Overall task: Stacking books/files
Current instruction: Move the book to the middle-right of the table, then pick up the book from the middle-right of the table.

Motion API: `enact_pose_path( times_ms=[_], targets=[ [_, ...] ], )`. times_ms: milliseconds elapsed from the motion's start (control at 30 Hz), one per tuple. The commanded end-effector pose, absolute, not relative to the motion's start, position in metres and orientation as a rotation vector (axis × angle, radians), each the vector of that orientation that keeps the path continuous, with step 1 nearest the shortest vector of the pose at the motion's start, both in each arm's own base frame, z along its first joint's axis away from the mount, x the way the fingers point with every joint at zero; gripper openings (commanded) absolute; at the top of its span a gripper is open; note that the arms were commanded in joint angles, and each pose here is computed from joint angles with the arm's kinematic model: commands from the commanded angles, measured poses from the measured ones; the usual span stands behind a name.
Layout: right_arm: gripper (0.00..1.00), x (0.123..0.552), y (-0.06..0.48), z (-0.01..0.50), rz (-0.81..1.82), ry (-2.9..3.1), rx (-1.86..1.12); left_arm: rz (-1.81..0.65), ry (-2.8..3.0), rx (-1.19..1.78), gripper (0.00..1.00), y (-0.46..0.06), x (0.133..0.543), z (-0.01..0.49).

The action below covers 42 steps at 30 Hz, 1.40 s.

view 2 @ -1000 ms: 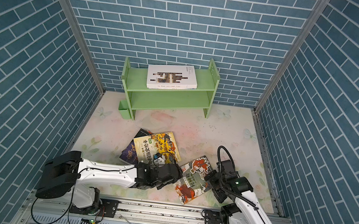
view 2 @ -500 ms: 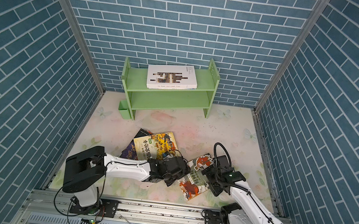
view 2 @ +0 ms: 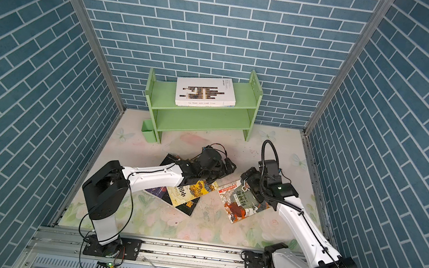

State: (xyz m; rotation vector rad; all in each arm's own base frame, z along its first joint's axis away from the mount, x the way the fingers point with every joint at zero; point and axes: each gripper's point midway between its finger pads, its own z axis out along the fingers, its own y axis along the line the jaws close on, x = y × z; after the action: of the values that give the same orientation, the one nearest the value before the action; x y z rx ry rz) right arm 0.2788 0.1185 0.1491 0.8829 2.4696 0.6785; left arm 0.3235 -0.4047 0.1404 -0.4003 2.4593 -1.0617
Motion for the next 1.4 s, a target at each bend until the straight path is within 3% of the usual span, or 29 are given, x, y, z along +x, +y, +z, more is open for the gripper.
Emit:
enact_pose_path(
  times_ms=[0,200,367,633,900,1200,1367],
  targets=[
    [0.92,0.282,0.079,0.138,0.433,2.549,0.862,-0.943,2.612,-0.289,1.00,-0.396,0.304,0.126],
    [0.92,0.305,0.037,0.130,0.177,2.652,0.769,-0.927,2.710,-0.429,1.00,-0.390,0.277,0.105],
    [0.92,0.314,0.037,0.105,0.275,2.694,0.767,-0.926,2.738,-0.529,1.00,-0.390,0.259,0.086],
    [0.91,0.287,0.046,0.075,0.391,2.757,0.822,-0.932,2.732,-0.572,0.96,-0.394,0.242,0.067],
    [0.91,0.269,0.051,0.051,0.420,2.814,0.810,-0.809,2.719,-0.287,0.91,-0.397,0.250,0.045],
    [0.91,0.268,0.061,0.031,0.497,2.851,0.828,-1.022,2.591,-0.266,0.83,-0.446,0.276,0.049],
    [0.90,0.271,0.064,0.025,0.518,2.862,0.837,-1.162,2.484,-0.243,0.68,-0.465,0.286,0.071]
  ],
)
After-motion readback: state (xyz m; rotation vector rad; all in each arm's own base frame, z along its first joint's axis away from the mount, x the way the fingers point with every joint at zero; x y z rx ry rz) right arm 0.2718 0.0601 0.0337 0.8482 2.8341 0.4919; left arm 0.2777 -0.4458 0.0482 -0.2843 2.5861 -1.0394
